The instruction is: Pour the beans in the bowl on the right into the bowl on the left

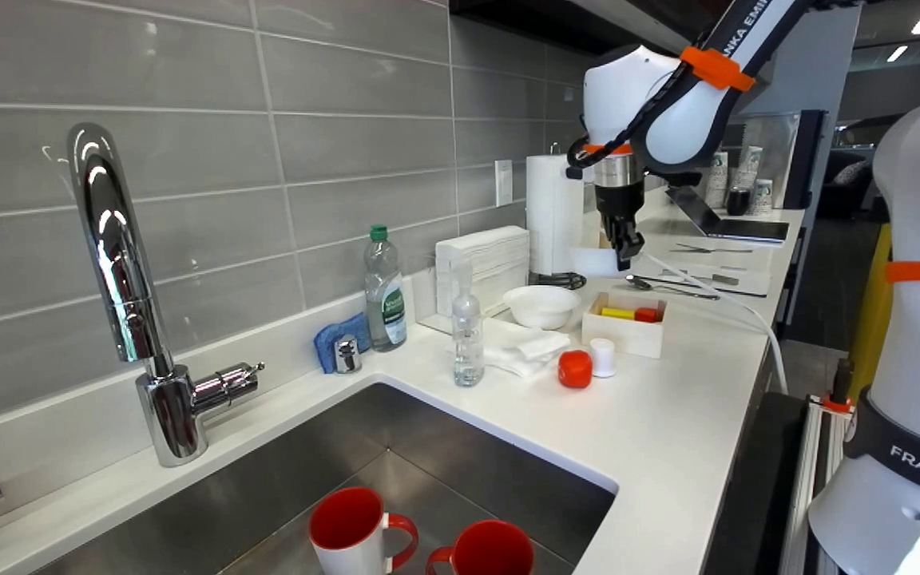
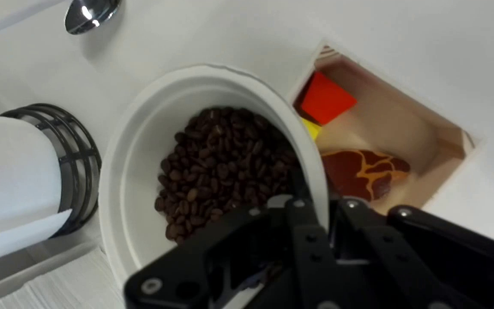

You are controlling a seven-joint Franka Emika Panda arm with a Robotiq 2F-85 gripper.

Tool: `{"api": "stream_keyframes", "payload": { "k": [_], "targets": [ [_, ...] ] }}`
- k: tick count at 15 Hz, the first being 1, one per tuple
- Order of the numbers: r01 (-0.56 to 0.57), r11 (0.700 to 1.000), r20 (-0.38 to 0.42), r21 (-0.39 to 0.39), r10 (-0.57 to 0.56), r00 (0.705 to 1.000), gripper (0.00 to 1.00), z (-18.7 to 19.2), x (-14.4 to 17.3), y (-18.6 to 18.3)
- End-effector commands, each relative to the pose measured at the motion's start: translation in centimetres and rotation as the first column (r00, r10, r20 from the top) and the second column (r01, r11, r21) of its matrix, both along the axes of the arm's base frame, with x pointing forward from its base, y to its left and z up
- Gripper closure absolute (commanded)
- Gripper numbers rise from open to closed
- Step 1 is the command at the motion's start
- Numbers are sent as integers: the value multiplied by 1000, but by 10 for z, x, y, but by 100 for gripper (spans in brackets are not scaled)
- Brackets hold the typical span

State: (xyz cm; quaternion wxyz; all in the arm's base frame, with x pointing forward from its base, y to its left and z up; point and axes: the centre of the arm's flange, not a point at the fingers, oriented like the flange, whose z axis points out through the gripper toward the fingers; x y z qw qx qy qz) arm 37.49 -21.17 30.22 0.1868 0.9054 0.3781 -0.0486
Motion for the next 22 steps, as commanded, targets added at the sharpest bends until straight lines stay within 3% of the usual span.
{"api": "stream_keyframes", "payload": {
  "k": [1,9,15,22],
  "targets": [
    [-15,997,7,72,14,1000,100,52,-36,46],
    [20,969,-110,247,8,994,100,74,-38,92],
    [32,929,-94,370,3,996,100,67,-16,87],
    [-47,888,-90,457,99,991,100,61,28,77]
  ]
}}
